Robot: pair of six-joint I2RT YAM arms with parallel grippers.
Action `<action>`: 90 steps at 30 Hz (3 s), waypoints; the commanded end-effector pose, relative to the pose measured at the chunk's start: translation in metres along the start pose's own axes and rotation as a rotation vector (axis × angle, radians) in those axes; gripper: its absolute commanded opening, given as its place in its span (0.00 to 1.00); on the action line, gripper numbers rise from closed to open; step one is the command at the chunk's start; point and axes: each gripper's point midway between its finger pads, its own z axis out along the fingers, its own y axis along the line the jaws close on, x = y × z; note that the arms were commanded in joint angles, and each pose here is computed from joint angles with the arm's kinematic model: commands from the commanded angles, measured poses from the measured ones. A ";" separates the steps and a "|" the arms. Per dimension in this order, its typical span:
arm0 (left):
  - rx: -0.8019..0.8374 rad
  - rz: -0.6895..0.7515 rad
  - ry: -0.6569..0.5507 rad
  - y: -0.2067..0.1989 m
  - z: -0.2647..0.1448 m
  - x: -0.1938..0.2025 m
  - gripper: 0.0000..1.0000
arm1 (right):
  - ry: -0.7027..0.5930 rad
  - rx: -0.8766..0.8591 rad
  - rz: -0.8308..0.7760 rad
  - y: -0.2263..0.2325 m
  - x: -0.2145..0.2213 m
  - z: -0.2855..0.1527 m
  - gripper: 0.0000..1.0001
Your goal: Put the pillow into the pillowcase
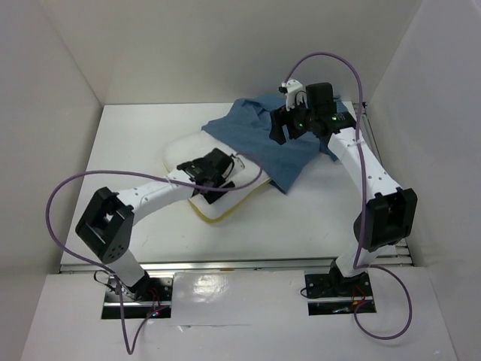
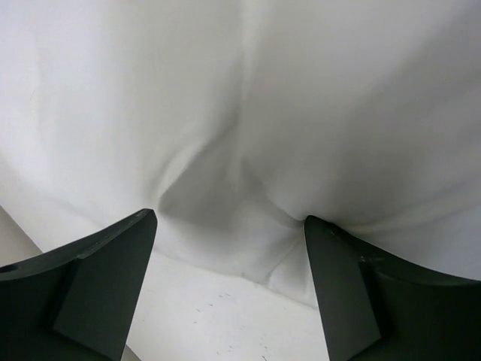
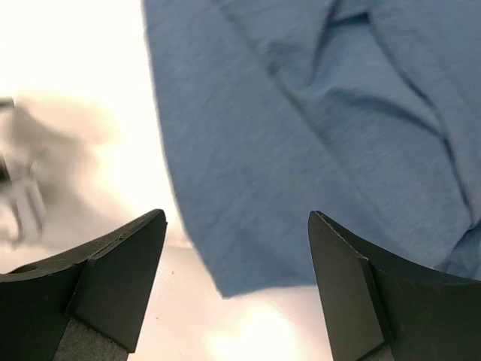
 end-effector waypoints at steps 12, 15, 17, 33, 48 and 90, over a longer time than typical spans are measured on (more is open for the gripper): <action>0.451 0.002 -0.231 -0.016 -0.110 -0.038 0.99 | -0.039 -0.047 -0.056 0.020 -0.018 -0.001 0.84; 0.428 0.074 -0.260 -0.024 -0.114 -0.031 0.99 | -0.041 -0.057 -0.056 0.023 -0.017 -0.003 0.84; 0.381 0.099 -0.189 -0.032 -0.094 -0.010 0.99 | -0.041 -0.057 -0.056 0.023 -0.017 -0.003 0.84; 0.244 0.106 -0.260 -0.055 -0.044 -0.034 0.99 | -0.031 -0.076 -0.057 0.029 -0.008 0.001 0.84; 0.164 0.095 -0.134 -0.065 0.008 -0.007 0.99 | -0.029 -0.067 -0.048 0.028 -0.007 -0.001 0.84; 0.419 -0.450 -0.595 0.116 -0.152 -0.172 0.00 | 0.030 0.116 0.033 0.030 0.014 -0.045 0.78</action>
